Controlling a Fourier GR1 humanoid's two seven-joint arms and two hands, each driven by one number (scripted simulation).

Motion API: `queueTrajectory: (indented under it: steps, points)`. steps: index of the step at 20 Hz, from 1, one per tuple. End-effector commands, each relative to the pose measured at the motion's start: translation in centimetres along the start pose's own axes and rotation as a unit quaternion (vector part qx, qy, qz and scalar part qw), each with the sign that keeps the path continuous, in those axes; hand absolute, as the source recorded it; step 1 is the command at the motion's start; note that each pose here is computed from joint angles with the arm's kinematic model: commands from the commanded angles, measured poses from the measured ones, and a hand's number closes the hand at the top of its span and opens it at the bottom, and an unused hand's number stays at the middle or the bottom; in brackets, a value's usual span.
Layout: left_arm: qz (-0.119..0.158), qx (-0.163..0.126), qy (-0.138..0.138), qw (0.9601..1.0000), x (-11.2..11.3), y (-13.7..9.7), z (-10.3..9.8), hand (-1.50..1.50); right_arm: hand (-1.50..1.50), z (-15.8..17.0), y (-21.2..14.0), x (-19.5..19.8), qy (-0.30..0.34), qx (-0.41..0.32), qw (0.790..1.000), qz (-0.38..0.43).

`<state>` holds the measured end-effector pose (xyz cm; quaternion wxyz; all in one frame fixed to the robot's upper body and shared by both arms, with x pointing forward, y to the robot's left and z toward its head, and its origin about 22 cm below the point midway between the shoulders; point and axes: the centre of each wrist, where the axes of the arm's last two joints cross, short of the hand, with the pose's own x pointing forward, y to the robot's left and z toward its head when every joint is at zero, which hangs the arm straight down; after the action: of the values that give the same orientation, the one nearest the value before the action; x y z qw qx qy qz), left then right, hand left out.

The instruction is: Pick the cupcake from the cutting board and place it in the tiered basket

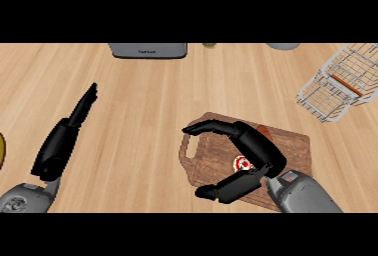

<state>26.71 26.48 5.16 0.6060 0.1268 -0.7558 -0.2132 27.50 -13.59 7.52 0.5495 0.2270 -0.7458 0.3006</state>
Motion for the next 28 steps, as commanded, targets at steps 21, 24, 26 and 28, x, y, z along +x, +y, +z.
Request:
queueTrajectory:
  steps: [21, 24, 26, 28]
  points:
    - [-0.011, 0.002, 0.004, 0.9999, 0.7, -1.1, 0.7, 0.0, -1.5, 1.4, 4.5, 14.5, 0.271, 0.17, 0.81, 0.491]
    - [-0.007, 0.012, 0.002, 0.9999, 0.6, -0.7, 0.9, 0.0, -1.5, 2.5, 5.9, 11.3, 0.302, 0.173, 0.801, 0.488]
    - [-0.002, 0.004, 0.0, 1.0, -0.2, -0.3, 1.0, 0.0, -1.5, 2.3, 7.5, 11.4, 0.299, 0.151, 0.798, 0.501]
    - [-0.006, 0.01, 0.001, 0.9999, 1.2, -0.1, 2.1, 0.0, -1.5, 3.0, 8.2, 11.1, 0.312, 0.155, 0.779, 0.522]
